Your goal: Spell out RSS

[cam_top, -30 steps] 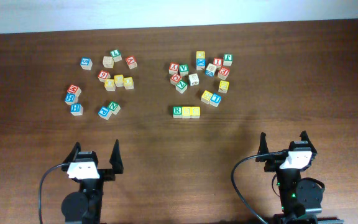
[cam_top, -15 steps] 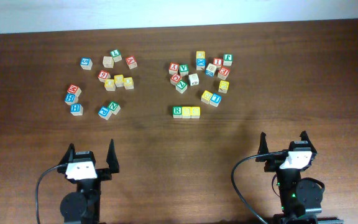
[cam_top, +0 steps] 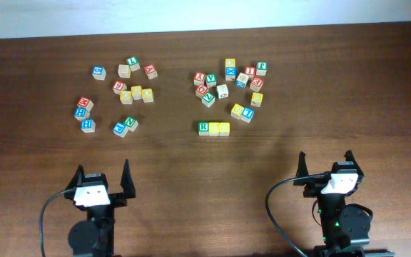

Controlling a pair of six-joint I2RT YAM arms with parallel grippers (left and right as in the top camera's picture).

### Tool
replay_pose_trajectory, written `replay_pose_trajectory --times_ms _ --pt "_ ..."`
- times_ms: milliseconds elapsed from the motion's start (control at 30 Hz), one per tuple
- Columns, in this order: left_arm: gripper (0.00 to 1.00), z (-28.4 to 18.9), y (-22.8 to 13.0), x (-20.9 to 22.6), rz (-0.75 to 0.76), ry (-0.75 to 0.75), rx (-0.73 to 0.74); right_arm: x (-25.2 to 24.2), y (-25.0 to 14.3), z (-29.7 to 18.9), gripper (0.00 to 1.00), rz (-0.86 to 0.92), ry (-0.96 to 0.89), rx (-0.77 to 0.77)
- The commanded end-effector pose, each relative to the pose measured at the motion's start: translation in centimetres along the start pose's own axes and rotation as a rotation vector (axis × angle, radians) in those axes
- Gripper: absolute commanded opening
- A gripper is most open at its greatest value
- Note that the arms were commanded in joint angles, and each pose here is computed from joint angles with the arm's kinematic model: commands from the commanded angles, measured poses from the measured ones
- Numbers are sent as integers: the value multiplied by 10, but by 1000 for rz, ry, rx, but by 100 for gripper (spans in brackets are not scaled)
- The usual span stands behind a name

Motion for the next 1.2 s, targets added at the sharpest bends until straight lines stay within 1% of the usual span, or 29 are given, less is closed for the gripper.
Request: replay_pose_trajectory --times_ms 0,400,567,1167 --pt "99 0 -1 2 22 6 0 -1 -3 0 99 12 -7 6" --pt "99 0 -1 1 22 0 2 -1 -3 0 98 12 -7 6" --pt "99 0 -3 -7 25 -37 11 -1 -3 0 98 12 -8 6" --pt "99 0 -3 -8 25 -40 11 -1 -3 0 98 12 -8 6"
Point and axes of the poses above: each gripper's point midway between its finger pads, its own z axis out along the fingers, its own x axis along the line the jaws close on, y = z × x, the point moved 4 cm from there along -z, back along the fingers, and after that the axes turned 15 degrees about -z, right-handed, at the moved point
